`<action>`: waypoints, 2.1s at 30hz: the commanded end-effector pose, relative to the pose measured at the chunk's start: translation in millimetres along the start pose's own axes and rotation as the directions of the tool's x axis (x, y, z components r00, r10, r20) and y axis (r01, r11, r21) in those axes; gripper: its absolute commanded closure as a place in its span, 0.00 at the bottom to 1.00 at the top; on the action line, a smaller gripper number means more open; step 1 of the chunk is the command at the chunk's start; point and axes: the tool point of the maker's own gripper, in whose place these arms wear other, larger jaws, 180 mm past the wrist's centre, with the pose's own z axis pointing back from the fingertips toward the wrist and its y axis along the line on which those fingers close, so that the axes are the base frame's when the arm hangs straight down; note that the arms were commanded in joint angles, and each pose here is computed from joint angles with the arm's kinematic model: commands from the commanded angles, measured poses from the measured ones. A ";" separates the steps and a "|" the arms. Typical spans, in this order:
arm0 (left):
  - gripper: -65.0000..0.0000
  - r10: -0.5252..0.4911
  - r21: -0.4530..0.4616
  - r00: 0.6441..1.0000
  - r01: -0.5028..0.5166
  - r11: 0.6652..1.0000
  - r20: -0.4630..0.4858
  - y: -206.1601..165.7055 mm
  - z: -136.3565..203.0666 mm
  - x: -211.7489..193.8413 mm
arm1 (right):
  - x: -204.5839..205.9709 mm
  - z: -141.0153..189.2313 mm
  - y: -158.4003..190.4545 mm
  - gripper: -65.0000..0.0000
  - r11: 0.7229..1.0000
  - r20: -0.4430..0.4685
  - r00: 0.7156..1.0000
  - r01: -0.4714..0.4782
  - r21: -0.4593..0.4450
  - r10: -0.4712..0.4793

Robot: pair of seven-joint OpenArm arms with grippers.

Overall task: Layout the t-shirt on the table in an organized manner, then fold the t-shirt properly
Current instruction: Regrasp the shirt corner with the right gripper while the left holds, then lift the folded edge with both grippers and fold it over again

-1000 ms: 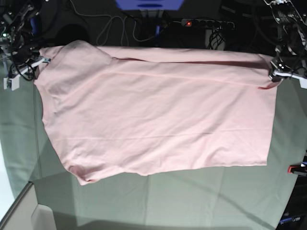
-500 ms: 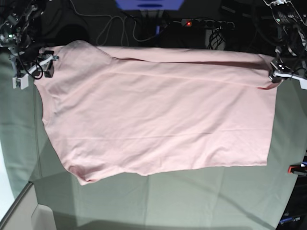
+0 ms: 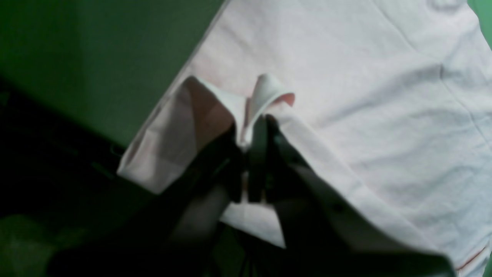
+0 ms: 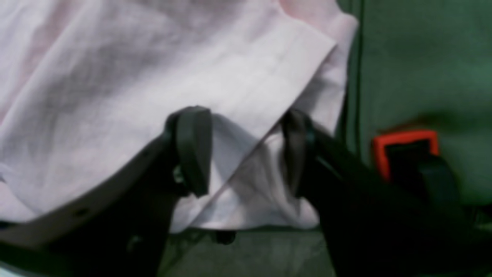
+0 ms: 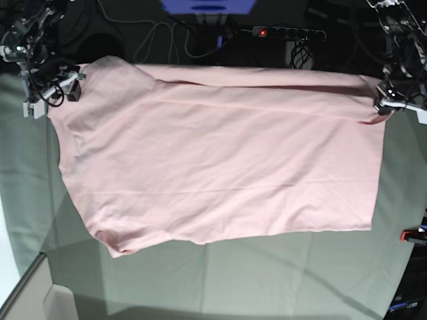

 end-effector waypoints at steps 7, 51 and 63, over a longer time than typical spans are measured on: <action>1.00 -0.022 -0.006 0.999 0.023 1.000 0.049 -1.4 4.7 17.6 | 15.2 1.6 -0.2 1.00 1.000 0.051 0.999 -0.001 0.000 0.001; 1.00 -0.038 -0.019 0.996 0.040 0.999 0.083 -9.6 6.9 30.8 | 54.9 -12.4 -4.8 0.68 0.998 0.087 0.994 -0.060 0.019 0.058; 1.00 -0.038 -0.019 0.996 0.040 0.999 0.085 -9.6 6.9 31.1 | 68.0 -18.7 -0.4 0.59 0.998 0.110 0.993 -0.049 0.033 0.045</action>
